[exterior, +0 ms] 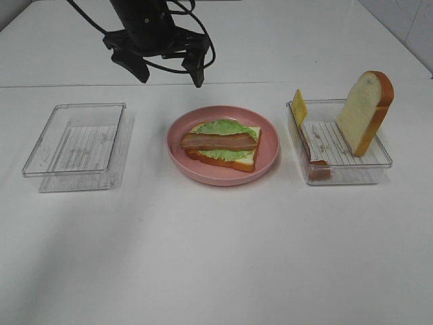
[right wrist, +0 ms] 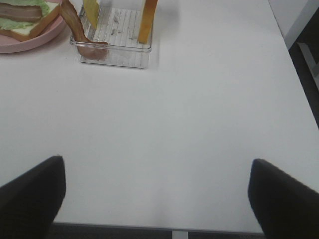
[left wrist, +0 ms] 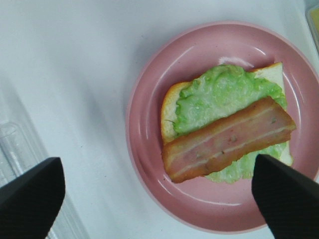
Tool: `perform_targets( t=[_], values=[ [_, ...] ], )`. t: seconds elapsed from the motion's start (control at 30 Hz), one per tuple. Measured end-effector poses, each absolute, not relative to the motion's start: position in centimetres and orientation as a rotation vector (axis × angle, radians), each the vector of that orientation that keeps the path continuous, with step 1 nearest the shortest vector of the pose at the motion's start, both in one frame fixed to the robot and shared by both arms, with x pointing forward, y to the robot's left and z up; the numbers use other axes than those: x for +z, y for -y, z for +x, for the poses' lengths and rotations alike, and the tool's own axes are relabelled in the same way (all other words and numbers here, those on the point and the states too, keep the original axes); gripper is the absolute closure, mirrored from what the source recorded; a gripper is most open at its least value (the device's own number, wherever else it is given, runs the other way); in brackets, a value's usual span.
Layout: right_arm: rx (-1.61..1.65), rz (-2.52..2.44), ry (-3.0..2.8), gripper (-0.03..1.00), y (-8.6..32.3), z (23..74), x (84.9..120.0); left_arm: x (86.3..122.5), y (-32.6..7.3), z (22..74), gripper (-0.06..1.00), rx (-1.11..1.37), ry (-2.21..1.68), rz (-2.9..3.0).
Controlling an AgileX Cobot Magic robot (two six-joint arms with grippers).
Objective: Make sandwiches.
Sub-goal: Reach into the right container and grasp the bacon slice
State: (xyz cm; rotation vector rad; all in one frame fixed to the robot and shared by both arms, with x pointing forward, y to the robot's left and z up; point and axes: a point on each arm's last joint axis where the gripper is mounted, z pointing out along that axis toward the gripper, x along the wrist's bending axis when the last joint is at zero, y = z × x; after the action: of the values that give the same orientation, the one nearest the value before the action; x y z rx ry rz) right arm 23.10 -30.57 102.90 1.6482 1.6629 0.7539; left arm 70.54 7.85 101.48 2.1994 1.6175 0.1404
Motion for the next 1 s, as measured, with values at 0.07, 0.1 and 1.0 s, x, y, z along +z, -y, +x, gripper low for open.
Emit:
perform_targets(
  t=[0.07, 0.1, 1.0],
  values=[
    [0.754, 1.648, -1.663, 0.00, 30.6, 23.1, 102.9, 103.0, -8.2, 70.0, 0.01, 0.165, -1.605, 2.188],
    [0.754, 1.648, -1.663, 0.00, 30.6, 23.1, 102.9, 104.6, -8.5, 69.5, 0.01, 0.188, -1.592, 2.176],
    [0.754, 1.648, -1.663, 0.00, 30.6, 23.1, 102.9, 112.4, -24.6, 55.5, 0.01, 0.455, -1.921, 2.127]
  ],
)
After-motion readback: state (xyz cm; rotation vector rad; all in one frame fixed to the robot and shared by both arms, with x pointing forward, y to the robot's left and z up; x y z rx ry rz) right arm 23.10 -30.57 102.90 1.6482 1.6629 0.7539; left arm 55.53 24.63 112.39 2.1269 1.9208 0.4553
